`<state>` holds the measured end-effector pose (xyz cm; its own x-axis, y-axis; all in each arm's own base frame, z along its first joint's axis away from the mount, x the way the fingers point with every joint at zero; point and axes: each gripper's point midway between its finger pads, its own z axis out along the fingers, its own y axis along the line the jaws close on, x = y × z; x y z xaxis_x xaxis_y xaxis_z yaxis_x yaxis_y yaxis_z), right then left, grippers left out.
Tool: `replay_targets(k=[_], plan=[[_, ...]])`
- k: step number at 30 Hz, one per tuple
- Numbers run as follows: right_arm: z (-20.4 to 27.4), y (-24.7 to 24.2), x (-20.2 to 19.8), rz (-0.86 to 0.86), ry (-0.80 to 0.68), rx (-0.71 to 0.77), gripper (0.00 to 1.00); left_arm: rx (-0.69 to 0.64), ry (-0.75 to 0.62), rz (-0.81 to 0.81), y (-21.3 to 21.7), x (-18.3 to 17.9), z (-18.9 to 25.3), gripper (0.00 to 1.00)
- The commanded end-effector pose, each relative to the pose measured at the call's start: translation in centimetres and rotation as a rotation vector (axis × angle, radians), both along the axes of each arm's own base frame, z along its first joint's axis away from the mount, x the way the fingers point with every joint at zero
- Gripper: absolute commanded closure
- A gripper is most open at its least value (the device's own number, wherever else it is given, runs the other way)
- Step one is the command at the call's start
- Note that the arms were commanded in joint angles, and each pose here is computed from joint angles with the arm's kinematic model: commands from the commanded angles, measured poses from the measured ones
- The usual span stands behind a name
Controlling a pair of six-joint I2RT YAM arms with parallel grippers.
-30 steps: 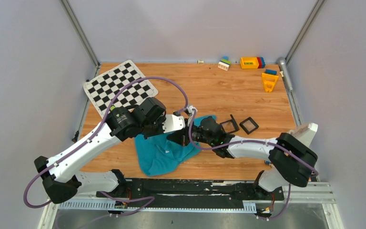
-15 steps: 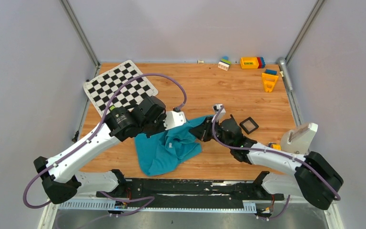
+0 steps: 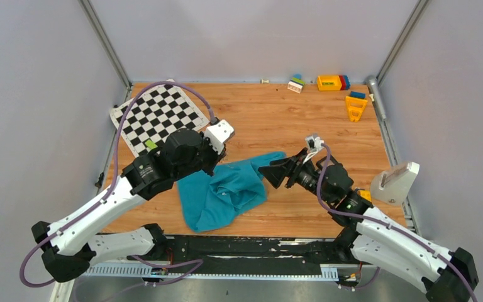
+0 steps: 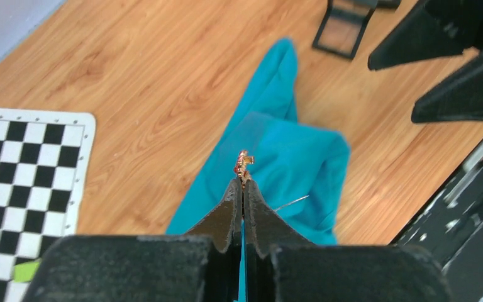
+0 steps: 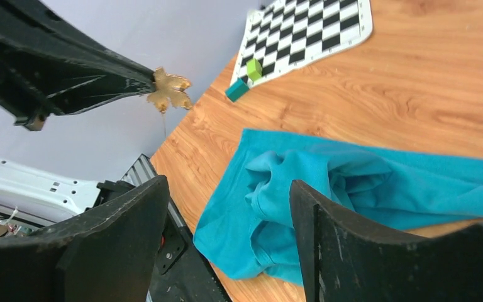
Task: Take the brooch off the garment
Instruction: Remove the brooch from the clothes.
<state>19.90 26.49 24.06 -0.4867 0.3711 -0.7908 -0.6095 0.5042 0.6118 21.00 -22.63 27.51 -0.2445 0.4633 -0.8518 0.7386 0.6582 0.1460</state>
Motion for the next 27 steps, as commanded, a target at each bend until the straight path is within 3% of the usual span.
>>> replay_targets(k=[1,6,9,14,20,27], plan=[[1.9,-1.1,-0.7,0.003,-0.118,-0.008,0.29,-0.344,-0.038,0.065,-2.4,0.6,4.8,1.0],[3.8,-1.0,-1.7,0.058,-0.236,-0.002,0.3,-0.617,-0.069,0.15,-1.9,0.8,7.4,1.0],[4.7,-0.9,-2.0,0.079,-0.294,-0.008,0.3,-0.739,-0.057,0.113,-2.4,0.1,8.8,1.0],[5.3,-0.8,-2.5,0.106,-0.333,-0.018,0.29,-0.895,0.076,0.128,-2.9,-0.3,9.5,1.0],[5.5,-0.3,-3.0,0.153,-0.366,-0.032,0.29,-1.149,0.181,-0.05,-3.8,-2.7,11.1,1.0],[6.7,0.1,-3.1,0.182,-0.451,-0.057,0.27,-1.257,0.261,-0.187,-4.8,-4.7,11.1,1.0]])
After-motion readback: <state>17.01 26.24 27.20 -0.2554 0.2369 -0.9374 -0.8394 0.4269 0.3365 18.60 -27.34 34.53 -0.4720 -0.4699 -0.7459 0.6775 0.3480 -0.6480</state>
